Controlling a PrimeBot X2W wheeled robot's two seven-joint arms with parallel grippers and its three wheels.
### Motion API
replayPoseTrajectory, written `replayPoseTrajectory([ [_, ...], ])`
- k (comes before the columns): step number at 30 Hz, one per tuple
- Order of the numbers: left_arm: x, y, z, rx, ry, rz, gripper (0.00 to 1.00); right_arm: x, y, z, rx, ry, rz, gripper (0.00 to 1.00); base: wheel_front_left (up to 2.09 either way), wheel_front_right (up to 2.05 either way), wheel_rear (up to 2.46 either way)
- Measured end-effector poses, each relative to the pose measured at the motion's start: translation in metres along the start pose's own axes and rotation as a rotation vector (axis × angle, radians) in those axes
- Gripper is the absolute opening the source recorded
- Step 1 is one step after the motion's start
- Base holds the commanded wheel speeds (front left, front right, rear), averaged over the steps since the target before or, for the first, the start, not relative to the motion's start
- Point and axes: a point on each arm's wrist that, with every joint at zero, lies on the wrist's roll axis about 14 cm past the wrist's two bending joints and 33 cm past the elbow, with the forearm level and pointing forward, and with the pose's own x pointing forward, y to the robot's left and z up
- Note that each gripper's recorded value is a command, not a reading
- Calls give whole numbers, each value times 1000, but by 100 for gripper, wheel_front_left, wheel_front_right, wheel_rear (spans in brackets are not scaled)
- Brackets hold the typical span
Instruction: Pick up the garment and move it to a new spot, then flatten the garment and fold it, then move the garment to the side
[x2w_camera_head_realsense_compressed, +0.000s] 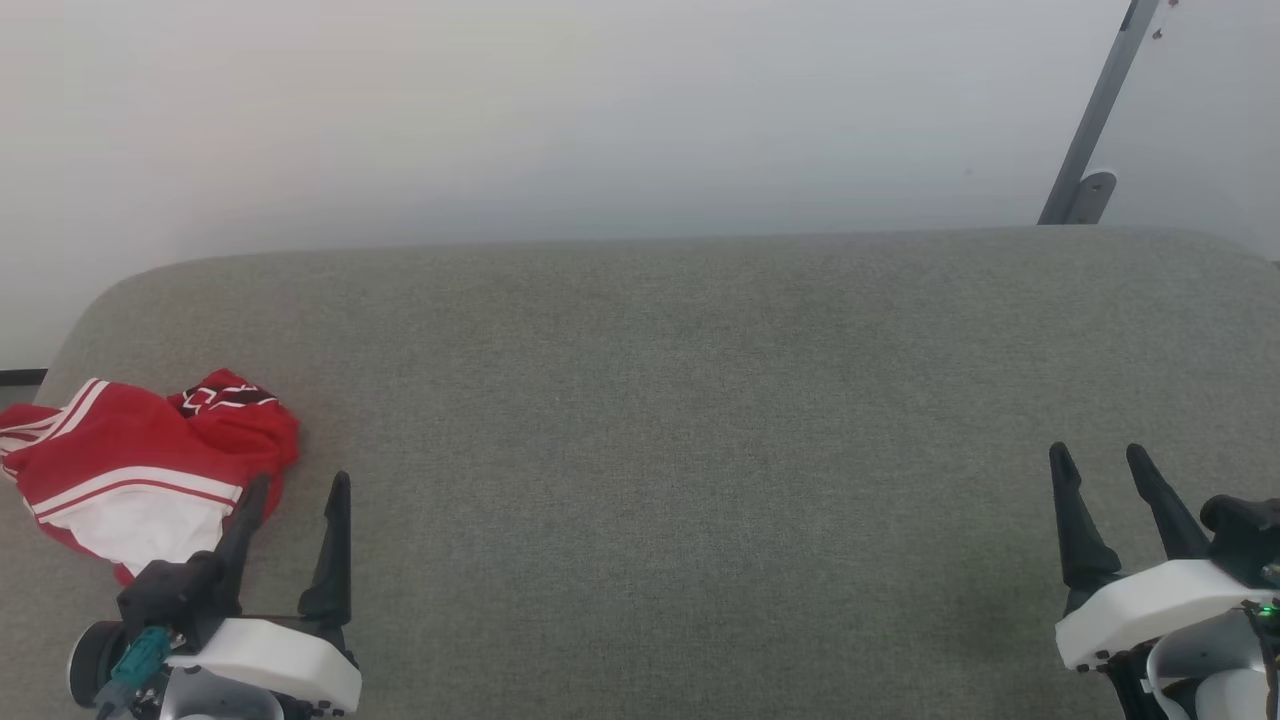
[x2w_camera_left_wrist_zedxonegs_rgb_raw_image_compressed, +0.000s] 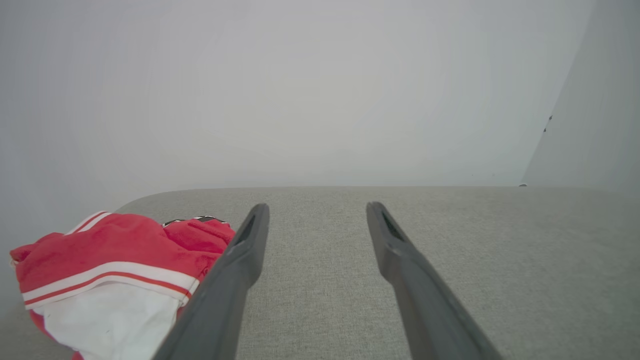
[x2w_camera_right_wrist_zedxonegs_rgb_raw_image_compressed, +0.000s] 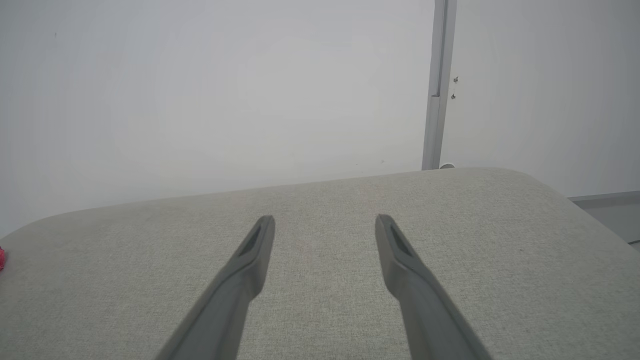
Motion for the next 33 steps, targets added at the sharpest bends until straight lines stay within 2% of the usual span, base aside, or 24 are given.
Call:
replayPoseTrajectory([
  [9, -1, 2, -2, -26, 3, 10, 100, -1, 2, -1, 3, 2, 4, 100, 0, 0, 0],
  [16, -12, 27, -2, -62, 3, 96, 100, 8, 26, -4, -2, 13, 78, 100, 0, 0, 0],
  [33, -98, 125, 25, -47, -65, 394, 100, 30, 155, -28, 2, 81, 429, 100, 0, 0, 0],
])
